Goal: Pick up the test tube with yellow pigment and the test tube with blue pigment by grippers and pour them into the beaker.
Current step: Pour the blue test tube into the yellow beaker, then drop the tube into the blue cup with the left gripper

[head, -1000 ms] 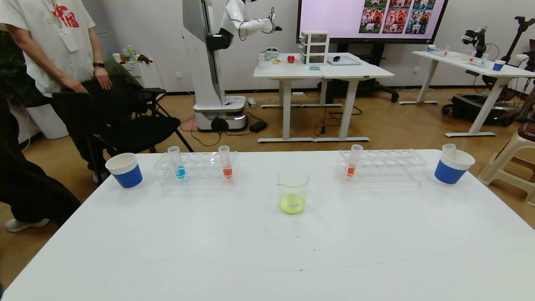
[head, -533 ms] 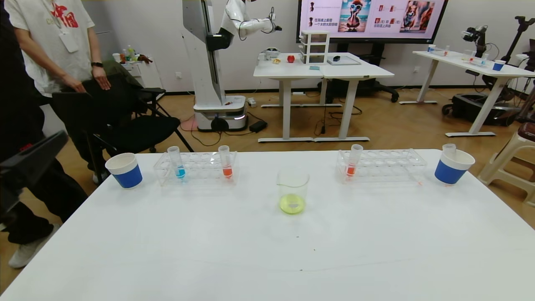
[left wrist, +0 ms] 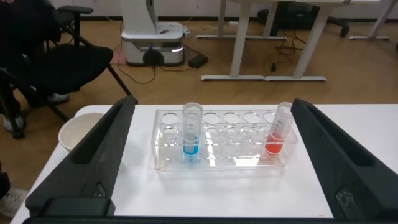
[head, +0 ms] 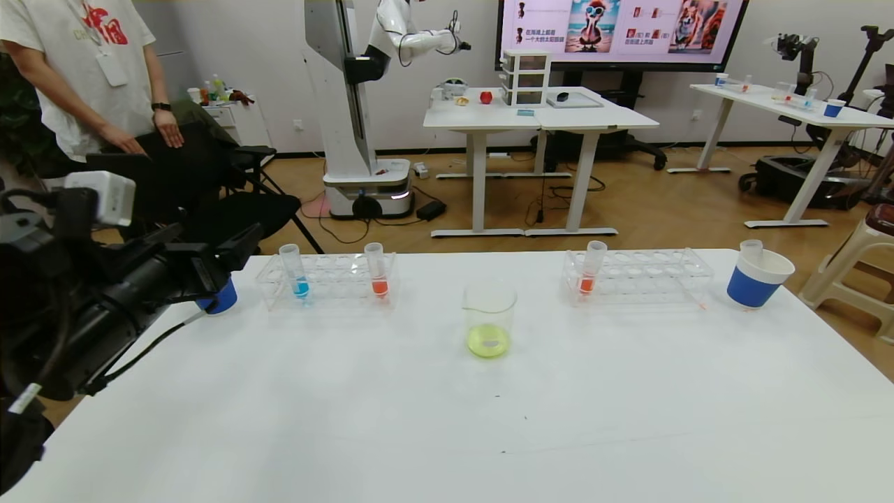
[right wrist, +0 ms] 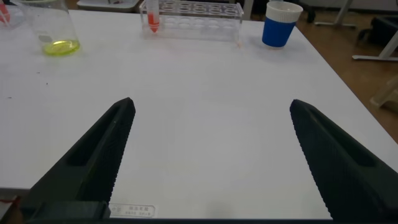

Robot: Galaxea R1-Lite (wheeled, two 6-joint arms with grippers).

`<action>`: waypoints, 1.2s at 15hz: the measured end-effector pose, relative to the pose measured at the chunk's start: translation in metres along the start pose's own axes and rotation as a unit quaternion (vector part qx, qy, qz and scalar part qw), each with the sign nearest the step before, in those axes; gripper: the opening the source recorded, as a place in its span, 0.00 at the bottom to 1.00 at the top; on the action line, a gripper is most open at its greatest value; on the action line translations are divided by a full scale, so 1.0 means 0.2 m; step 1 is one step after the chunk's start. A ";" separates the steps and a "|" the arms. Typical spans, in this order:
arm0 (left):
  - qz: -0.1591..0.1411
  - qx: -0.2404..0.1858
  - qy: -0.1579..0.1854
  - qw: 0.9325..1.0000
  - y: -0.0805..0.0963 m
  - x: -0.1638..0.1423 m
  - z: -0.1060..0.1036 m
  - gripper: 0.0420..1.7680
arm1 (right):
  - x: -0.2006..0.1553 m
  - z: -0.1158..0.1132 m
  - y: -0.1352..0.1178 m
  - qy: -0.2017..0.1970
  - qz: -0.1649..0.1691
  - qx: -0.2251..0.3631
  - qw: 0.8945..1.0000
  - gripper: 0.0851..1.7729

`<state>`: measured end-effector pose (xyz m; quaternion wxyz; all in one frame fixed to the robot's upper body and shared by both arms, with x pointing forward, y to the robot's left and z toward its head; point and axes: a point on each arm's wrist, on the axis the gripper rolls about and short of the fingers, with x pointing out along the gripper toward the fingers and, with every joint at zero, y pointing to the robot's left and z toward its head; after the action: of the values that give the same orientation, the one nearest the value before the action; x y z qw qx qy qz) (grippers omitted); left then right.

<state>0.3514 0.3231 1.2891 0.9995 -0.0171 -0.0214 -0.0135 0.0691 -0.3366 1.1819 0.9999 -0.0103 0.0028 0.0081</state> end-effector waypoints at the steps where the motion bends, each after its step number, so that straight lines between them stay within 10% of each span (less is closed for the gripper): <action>1: 0.002 -0.003 0.002 1.000 -0.01 0.04 -0.06 0.99 | 0.00 0.00 0.00 0.000 0.000 0.000 1.000 0.98; 9: 0.022 0.001 0.061 0.998 -0.10 0.21 -0.53 0.99 | 0.00 0.00 0.00 0.000 0.000 0.000 1.000 0.98; 18: 0.048 -0.005 0.017 0.999 -0.10 0.47 -0.57 0.99 | 0.00 0.00 0.00 0.000 0.000 0.000 1.000 0.98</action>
<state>0.4505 0.2963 1.1795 0.9991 -0.0225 -0.0038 0.0345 0.0691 -0.3366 1.1819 0.9999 -0.0103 0.0028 0.0079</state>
